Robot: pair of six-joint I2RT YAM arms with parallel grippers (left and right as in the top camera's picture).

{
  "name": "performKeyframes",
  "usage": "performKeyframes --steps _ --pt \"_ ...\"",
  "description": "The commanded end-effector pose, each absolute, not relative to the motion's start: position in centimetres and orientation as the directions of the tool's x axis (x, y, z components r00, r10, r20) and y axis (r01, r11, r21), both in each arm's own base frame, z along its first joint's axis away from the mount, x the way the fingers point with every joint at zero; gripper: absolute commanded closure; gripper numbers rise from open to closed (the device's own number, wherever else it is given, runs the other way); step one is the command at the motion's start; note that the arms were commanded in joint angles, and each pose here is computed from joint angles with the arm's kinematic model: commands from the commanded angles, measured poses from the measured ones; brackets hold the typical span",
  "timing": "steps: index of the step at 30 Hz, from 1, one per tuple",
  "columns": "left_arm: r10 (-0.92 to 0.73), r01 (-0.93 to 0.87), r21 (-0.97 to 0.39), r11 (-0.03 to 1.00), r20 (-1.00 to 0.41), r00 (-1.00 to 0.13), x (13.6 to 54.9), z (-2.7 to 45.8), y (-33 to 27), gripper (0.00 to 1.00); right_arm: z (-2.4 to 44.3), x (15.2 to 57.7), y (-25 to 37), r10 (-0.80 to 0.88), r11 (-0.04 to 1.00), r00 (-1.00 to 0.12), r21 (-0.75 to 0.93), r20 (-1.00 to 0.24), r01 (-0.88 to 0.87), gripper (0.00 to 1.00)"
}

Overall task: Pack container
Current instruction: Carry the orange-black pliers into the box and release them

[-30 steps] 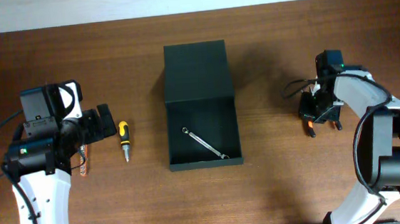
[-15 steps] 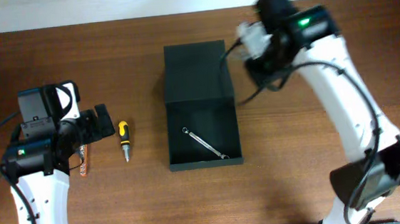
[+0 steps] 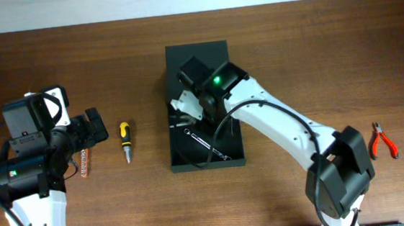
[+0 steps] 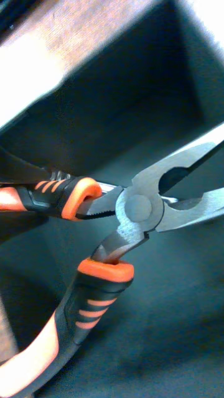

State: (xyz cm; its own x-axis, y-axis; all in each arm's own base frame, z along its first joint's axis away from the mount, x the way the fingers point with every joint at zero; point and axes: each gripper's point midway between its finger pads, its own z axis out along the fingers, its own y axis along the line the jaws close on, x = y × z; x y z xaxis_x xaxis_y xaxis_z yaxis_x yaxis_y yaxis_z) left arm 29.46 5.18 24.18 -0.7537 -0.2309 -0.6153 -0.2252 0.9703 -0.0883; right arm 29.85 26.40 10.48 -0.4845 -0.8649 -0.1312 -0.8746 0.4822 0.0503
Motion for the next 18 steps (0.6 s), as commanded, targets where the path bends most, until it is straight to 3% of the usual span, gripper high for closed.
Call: performKeyframes --steps 1,3,4,5,6,7,9,12,18 --pt "-0.241 -0.235 -0.095 0.967 -0.631 -0.737 29.3 25.1 5.3 0.01 8.2 29.4 25.6 -0.866 0.483 -0.487 0.059 -0.115 -0.874 0.96" --pt "-0.242 -0.235 -0.095 0.967 -0.630 -0.738 29.3 25.0 5.3 0.01 6.3 28.7 25.2 -0.867 0.484 -0.489 0.070 -0.098 -0.872 0.92" --pt "-0.242 -0.236 -0.095 0.967 -0.628 -0.740 29.2 25.0 5.3 0.01 5.3 28.2 24.7 -0.868 0.485 -0.490 0.078 -0.079 -0.871 0.71" --pt "-0.242 -0.236 -0.095 0.967 -0.627 -0.741 29.2 25.0 5.3 0.01 5.0 27.9 24.6 -0.869 0.485 -0.490 0.081 -0.072 -0.871 0.68" --pt "-0.243 -0.236 -0.095 0.967 -0.625 -0.742 29.2 24.9 5.3 0.01 4.7 27.6 24.3 -0.869 0.486 -0.491 0.087 -0.058 -0.870 0.59" --pt "-0.243 -0.236 -0.095 0.967 -0.625 -0.742 29.2 24.9 5.3 0.01 4.7 27.6 24.2 -0.869 0.486 -0.491 0.087 -0.056 -0.870 0.41" --pt "-0.243 -0.236 -0.095 0.967 -0.625 -0.742 29.2 24.9 5.3 0.01 5.4 27.9 24.4 -0.863 0.497 -0.502 0.081 -0.063 -0.864 0.28" --pt "-0.242 -0.236 -0.095 0.967 -0.625 -0.742 29.2 24.9 5.3 0.01 8.2 29.4 24.6 -0.824 0.558 -0.559 0.044 -0.089 -0.829 0.27" --pt "-0.242 -0.236 -0.095 0.967 -0.625 -0.742 29.2 24.9 5.3 0.01 22.3 35.7 21.2 -0.586 0.799 -0.742 -0.076 -0.325 -0.597 0.25"
